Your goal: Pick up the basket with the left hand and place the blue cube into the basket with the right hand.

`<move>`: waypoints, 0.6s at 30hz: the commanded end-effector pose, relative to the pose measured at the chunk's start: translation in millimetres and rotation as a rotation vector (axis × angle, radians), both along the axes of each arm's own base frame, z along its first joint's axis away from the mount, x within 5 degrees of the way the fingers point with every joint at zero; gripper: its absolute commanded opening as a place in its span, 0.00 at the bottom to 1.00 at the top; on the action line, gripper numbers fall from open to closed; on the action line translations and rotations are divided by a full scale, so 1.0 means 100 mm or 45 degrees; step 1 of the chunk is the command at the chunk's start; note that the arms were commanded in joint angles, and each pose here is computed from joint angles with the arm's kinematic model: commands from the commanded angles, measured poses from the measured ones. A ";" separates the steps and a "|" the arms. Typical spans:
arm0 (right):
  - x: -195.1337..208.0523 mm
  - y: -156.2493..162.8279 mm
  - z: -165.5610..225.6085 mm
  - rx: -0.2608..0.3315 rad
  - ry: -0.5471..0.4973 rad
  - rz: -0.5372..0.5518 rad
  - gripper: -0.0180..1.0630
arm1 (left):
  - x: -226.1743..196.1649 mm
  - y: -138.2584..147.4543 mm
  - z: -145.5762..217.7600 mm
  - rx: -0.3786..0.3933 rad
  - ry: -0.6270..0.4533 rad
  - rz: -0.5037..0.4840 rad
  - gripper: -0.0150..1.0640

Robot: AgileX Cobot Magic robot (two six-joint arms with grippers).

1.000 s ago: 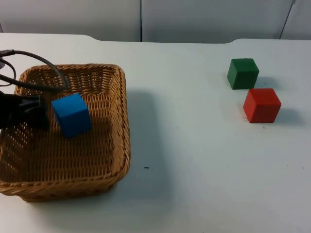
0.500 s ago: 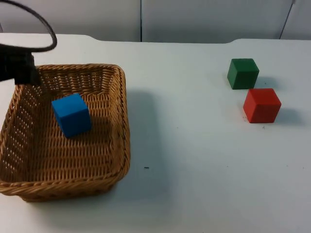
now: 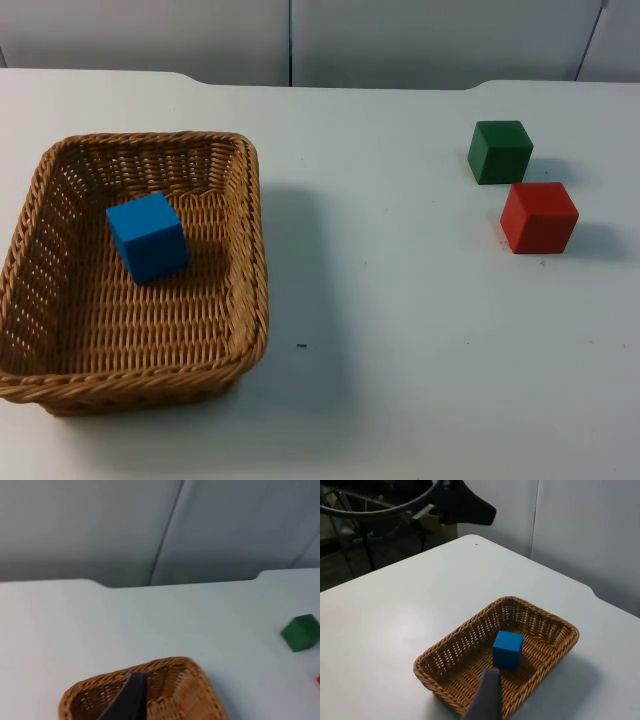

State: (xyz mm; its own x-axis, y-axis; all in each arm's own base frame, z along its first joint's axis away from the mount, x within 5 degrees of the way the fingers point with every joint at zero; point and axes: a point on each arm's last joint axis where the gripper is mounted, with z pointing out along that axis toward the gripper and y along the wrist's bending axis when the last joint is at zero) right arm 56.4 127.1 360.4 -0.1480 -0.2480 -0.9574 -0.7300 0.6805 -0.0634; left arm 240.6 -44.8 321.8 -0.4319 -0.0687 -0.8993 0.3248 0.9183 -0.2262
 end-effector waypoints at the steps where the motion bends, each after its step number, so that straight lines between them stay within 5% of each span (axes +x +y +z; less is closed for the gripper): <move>1: 0.01 0.00 0.01 -0.002 -0.042 0.004 0.72 | -0.31 -0.05 0.20 0.005 -0.064 -0.117 0.99; 18: 0.00 0.00 0.01 -0.029 -0.068 0.015 0.72 | -1.49 0.12 0.11 0.192 -0.169 -0.030 0.99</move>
